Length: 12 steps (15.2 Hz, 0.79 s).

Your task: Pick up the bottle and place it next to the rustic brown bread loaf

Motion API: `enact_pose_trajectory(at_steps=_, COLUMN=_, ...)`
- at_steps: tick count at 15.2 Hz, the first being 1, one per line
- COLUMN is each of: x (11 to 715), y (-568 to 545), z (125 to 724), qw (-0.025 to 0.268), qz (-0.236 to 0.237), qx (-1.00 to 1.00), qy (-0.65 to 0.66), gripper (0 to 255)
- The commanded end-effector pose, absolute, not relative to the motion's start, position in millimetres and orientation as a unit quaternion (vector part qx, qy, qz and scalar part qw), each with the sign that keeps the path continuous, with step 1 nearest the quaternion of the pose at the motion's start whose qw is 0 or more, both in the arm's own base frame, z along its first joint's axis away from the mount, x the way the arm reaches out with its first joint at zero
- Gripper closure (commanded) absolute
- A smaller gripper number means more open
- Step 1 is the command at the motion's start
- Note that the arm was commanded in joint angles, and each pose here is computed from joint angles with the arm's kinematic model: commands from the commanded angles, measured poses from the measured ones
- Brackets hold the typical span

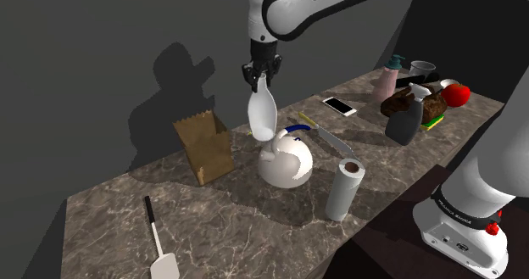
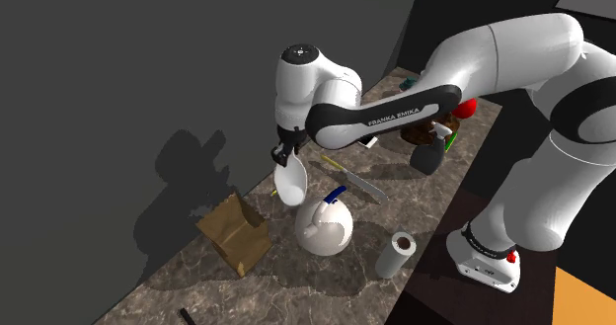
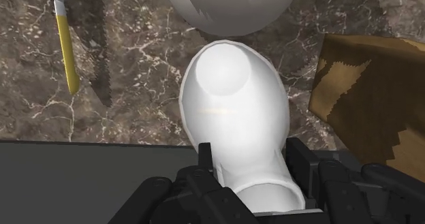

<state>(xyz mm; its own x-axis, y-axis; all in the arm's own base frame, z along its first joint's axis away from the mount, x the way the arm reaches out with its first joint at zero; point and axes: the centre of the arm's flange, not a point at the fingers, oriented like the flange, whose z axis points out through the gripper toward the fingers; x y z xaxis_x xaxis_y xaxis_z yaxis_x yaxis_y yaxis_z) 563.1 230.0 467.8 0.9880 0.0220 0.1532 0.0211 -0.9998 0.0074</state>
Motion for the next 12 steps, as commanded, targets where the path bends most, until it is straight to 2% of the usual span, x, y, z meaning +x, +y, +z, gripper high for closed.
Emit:
enact_pose_trajectory(at_steps=1, x=562.6, y=230.1, z=478.7, qw=0.003, qz=0.077, qx=0.997, qy=0.011, gripper=255)
enact_pose_trajectory(at_steps=12, x=562.6, y=230.1, z=536.8, qw=0.003, qz=0.077, qx=0.997, qy=0.011, gripper=255)
